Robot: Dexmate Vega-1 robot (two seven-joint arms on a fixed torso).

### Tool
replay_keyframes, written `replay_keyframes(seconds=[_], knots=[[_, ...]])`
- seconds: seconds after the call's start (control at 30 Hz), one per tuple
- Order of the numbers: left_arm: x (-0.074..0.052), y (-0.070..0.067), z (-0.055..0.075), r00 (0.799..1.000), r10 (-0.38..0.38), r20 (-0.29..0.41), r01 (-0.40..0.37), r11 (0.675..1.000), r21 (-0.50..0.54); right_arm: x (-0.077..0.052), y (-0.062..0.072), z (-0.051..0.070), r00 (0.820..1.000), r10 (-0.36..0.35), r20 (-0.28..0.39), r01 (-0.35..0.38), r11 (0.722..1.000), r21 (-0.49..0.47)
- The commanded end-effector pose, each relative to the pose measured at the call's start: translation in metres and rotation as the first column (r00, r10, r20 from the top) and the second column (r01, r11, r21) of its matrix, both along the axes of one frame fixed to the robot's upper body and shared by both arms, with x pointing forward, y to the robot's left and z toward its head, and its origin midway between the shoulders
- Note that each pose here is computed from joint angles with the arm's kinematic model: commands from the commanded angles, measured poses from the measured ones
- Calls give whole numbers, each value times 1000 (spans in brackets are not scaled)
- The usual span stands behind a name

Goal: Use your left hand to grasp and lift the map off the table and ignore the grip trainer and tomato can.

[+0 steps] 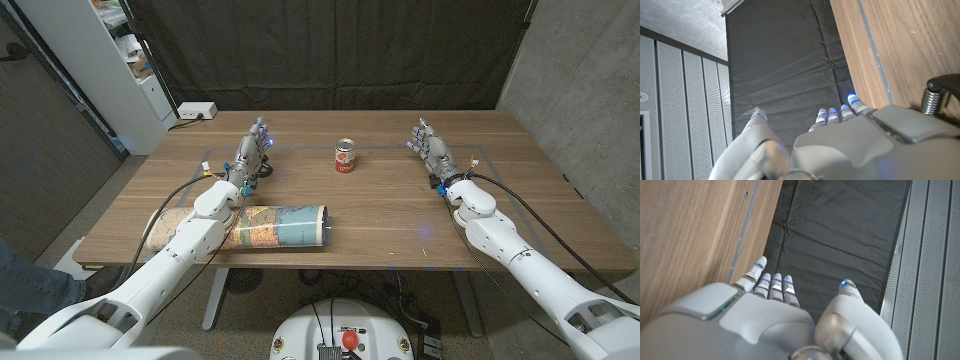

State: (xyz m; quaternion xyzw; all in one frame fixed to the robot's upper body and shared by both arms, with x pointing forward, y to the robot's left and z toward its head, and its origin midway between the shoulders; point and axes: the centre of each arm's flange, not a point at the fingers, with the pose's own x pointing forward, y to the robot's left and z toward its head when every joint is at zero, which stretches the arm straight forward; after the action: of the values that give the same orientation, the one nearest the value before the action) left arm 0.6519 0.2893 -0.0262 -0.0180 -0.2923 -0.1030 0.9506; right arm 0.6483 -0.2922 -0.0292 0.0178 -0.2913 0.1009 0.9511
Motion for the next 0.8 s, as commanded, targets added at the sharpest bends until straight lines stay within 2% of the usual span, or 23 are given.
replay_keyframes(seconds=[0.03, 0.3, 0.57, 0.8], knots=[[-5, -4, -1, 1000, -4, -12, 4, 1000, 17, -4, -3, -4, 1000, -11, -18, 10, 1000, -12], [-7, -6, -2, 1000, 0, -14, 0, 1000, 27, -6, -4, -7, 1000, -10, -17, 10, 1000, -1], [-5, -7, -3, 1000, -29, -10, 30, 999, 15, -5, -4, -17, 999, -12, -35, 13, 1000, 15], [-13, -13, 4, 999, -36, 8, 36, 999, 41, -11, -9, -11, 1000, -16, -7, 16, 1000, 11]])
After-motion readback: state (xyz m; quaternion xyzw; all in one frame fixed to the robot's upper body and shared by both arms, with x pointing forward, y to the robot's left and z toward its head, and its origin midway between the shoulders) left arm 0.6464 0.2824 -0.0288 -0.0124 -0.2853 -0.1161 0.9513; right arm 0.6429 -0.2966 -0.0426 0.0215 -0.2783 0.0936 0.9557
